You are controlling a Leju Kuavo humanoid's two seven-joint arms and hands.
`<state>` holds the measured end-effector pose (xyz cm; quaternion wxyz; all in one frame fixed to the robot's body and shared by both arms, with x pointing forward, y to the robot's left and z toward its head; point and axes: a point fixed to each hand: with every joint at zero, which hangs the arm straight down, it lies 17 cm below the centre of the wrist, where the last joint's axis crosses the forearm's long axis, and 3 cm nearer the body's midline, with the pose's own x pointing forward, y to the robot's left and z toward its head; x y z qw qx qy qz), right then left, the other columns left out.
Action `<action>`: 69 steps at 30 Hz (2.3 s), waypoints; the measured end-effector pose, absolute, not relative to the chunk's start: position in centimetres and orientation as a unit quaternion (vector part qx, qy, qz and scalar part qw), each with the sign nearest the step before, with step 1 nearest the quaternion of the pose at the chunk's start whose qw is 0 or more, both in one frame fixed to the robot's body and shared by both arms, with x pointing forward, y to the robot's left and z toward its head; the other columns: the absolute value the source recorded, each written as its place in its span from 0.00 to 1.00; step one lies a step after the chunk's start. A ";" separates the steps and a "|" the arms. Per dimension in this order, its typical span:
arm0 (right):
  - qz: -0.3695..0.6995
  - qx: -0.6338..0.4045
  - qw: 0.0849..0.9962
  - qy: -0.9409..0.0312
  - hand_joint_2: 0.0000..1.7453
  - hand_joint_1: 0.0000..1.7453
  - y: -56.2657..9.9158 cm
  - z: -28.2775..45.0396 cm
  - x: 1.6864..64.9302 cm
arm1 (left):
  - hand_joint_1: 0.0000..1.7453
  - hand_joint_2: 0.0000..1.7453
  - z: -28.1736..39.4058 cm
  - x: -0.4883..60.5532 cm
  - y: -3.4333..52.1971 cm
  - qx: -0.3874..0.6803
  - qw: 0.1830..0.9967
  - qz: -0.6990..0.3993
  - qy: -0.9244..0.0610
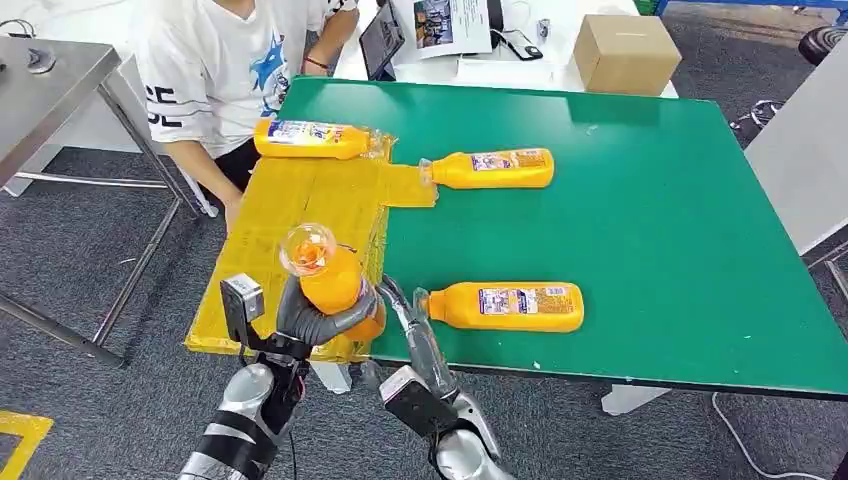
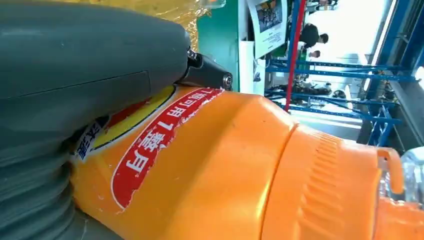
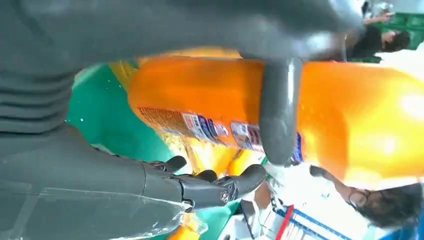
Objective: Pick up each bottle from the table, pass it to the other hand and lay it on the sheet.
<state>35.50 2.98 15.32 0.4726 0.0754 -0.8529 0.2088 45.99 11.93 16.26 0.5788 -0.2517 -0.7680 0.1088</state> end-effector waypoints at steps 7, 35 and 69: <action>0.198 0.076 0.468 -0.858 0.00 0.00 2.6 16.1 35.6 | 1.00 1.00 16.4 46.6 13.2 -0.217 0.575 0.117 -0.780; 0.038 -0.006 0.371 -0.928 0.00 0.00 -4.9 27.0 35.8 | 1.00 1.00 22.1 50.5 19.3 0.235 0.445 -0.083 -0.860; 0.052 0.058 0.354 -0.932 0.00 0.00 -4.2 28.5 34.8 | 1.00 1.00 5.8 55.7 21.2 0.251 0.553 -0.487 -0.628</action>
